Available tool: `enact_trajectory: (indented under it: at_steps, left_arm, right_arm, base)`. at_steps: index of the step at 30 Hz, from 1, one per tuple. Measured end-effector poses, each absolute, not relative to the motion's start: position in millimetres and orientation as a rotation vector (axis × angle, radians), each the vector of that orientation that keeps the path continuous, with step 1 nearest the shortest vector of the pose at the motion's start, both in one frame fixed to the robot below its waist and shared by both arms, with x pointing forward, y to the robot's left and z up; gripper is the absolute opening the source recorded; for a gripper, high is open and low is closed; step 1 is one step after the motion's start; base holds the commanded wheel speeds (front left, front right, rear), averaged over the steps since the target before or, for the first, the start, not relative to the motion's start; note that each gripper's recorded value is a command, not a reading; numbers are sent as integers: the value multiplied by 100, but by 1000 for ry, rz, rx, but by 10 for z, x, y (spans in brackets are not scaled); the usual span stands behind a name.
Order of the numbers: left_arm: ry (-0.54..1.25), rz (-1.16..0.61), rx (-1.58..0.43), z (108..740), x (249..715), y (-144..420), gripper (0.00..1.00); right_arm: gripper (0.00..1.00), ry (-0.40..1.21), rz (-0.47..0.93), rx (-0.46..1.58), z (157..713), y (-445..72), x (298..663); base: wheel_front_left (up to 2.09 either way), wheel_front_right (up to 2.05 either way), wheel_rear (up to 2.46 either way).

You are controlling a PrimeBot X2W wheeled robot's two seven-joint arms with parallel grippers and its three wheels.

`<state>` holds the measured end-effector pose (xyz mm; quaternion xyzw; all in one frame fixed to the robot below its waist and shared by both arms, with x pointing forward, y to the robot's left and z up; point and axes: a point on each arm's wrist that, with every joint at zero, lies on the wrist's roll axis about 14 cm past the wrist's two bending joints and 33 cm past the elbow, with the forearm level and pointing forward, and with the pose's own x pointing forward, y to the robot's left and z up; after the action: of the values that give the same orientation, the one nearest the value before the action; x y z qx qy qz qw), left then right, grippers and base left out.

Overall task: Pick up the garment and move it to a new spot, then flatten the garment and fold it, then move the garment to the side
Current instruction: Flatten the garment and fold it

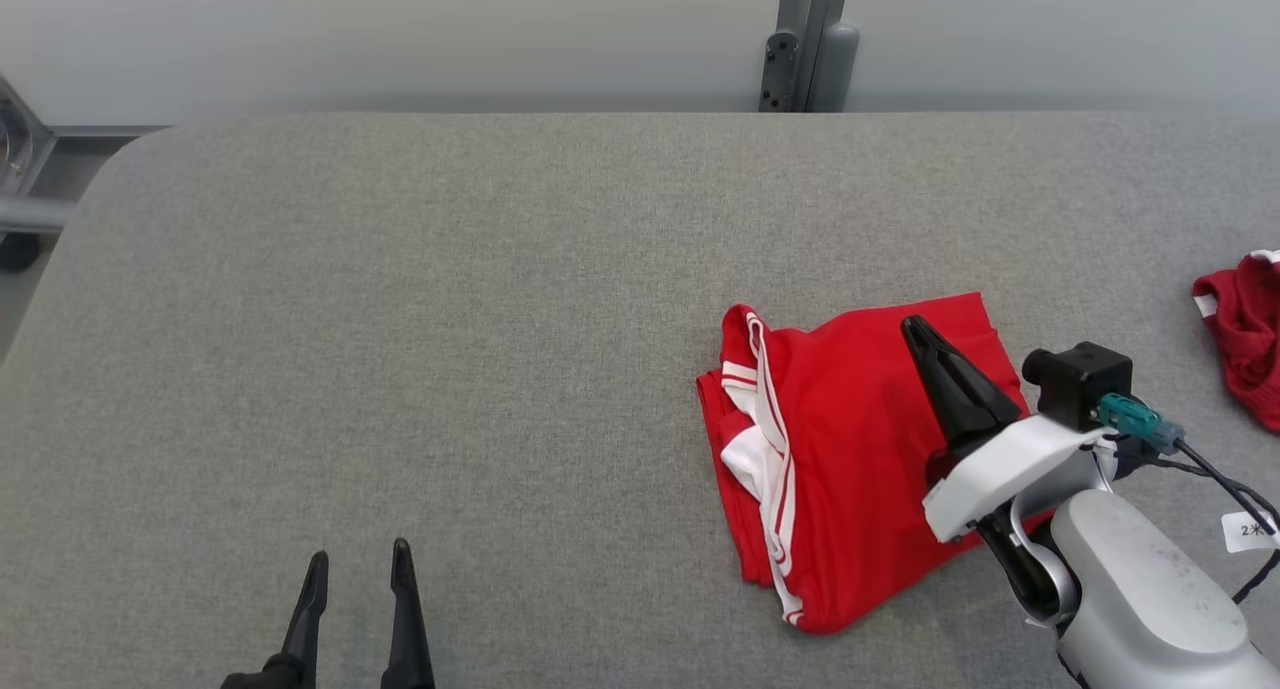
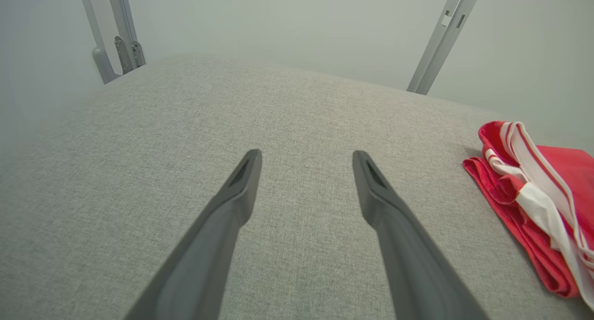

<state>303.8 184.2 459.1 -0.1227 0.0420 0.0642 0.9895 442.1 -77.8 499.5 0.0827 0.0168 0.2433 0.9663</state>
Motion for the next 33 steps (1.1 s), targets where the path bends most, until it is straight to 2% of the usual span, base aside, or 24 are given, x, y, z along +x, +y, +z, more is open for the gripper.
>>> enact_trajectory:
  at_steps: [10,19,28,33]
  left_arm:
    - [118,111,-227,4485,3323,1813,100]
    - [155,189,-226,4379,3252,1985,100]
    - [153,231,-228,4391,3193,2073,100]
    - [154,247,-225,4386,3140,2125,100]
  right_arm:
    - [0,176,519,165,4481,-452,4732]
    - [0,270,647,196,4140,180,4678]
    - [0,299,729,183,4080,460,4593]
    - [0,235,723,208,4320,440,4610]
  base:
    - [0,0,0]
    - [0,0,0]
    - [0,0,0]
    - [0,0,0]
